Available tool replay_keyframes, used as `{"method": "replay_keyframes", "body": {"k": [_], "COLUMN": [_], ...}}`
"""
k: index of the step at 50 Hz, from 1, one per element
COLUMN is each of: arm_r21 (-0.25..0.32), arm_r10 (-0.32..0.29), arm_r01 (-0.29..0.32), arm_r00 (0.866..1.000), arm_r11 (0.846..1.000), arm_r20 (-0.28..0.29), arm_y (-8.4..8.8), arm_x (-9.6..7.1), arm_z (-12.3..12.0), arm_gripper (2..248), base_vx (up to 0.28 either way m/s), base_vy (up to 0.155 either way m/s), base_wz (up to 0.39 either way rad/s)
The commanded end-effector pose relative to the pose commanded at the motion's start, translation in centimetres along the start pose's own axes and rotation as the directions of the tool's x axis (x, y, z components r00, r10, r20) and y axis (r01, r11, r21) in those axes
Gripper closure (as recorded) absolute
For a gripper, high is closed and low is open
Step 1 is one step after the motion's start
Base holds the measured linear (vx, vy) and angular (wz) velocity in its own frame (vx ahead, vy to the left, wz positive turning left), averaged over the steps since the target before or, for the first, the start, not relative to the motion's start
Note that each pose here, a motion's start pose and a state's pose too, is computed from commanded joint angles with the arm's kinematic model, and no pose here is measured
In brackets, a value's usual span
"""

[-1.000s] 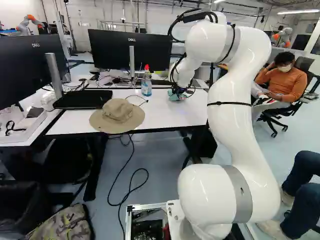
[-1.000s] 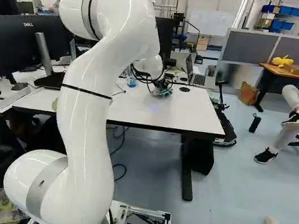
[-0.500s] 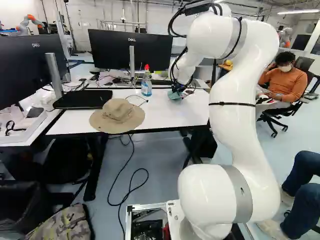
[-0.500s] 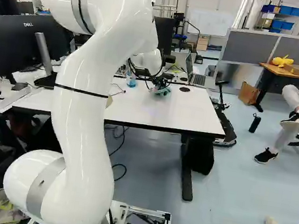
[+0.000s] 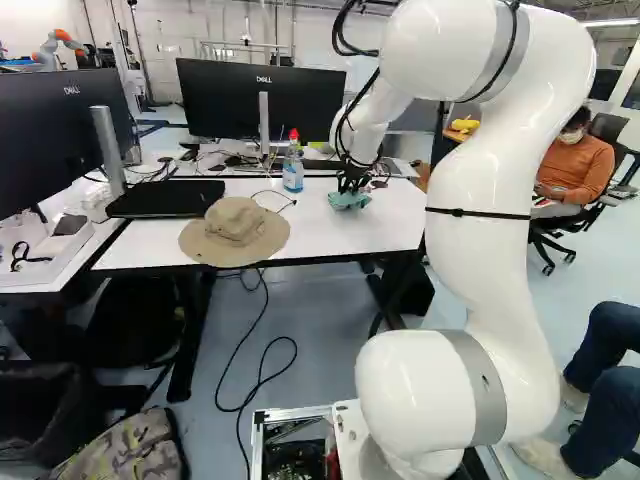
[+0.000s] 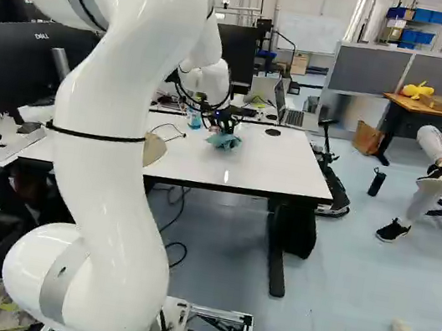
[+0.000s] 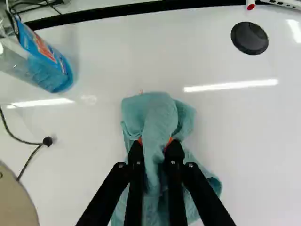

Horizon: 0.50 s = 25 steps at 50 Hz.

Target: Clean the table with the green towel

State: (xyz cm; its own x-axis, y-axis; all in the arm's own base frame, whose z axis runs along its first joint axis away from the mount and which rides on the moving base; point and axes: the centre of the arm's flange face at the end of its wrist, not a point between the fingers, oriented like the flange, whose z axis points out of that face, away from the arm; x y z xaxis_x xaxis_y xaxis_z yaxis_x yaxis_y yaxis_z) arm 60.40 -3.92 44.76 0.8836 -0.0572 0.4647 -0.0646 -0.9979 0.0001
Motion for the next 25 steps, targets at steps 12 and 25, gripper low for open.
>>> {"method": "replay_keyframes", "body": {"k": [12,25], "arm_r21": [0.006,0.006], "arm_r10": [-0.020,-0.020], "arm_r01": [0.019,0.019], "arm_r00": [0.999,0.999], "arm_r11": [1.000,1.000], "arm_r20": [0.044,0.044], "arm_y": [-1.0,-1.0], "arm_x": [-1.3,-1.3], "arm_z": [-2.0,-2.0], "arm_gripper": [198,198], "base_vx": [0.000,0.000], "base_vy": [0.000,0.000], "base_wz": [0.000,0.000]}}
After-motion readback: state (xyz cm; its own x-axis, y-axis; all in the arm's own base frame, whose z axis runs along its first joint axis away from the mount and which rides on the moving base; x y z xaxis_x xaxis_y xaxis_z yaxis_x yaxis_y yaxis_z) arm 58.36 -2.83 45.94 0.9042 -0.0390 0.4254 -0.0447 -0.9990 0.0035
